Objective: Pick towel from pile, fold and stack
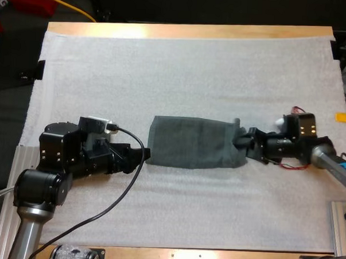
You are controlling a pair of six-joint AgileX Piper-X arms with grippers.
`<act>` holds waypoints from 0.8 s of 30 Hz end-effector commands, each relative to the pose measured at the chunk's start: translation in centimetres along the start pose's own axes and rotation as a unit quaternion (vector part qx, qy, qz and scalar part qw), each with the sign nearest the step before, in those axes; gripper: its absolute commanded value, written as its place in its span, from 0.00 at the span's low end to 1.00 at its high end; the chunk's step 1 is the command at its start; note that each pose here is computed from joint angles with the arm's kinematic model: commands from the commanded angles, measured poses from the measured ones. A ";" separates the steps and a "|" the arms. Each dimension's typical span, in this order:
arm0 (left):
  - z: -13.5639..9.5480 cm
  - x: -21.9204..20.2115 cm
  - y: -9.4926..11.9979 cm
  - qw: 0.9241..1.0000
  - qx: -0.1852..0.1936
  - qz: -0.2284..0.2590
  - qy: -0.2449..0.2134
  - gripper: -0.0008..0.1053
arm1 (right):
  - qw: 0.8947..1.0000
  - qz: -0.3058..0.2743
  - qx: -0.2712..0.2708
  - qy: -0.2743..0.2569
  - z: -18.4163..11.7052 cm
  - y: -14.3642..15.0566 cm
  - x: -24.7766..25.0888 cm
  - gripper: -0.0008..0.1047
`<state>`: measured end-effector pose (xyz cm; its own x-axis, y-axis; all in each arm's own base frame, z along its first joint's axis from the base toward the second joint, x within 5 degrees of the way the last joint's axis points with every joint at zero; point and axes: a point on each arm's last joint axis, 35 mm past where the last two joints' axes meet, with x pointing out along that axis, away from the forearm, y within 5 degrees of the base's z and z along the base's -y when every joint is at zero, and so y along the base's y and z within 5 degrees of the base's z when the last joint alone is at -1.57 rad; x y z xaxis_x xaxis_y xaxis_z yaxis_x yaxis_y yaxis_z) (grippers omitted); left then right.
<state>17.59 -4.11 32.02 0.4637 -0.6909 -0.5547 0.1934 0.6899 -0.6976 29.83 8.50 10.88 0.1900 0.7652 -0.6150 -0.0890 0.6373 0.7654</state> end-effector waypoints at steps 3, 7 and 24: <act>0.1 -0.2 -0.3 1.000 0.002 -0.013 -0.001 0.62 | 1.000 -0.004 0.010 0.022 -0.8 -0.1 1.1 0.59; 0.1 -0.2 -0.3 1.000 0.002 -0.016 0.000 0.62 | 1.000 -0.001 0.015 0.026 -0.9 -0.1 1.1 0.59; 0.1 -0.2 -0.3 1.000 0.002 -0.016 0.000 0.62 | 0.999 0.031 -0.041 -0.008 -0.1 2.7 -1.2 0.59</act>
<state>17.55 -4.17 32.06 0.4516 -0.7072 -0.5440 0.2030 0.6751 -0.7092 29.36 9.29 13.25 0.1957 0.7977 -0.5704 -0.1566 0.5996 0.7848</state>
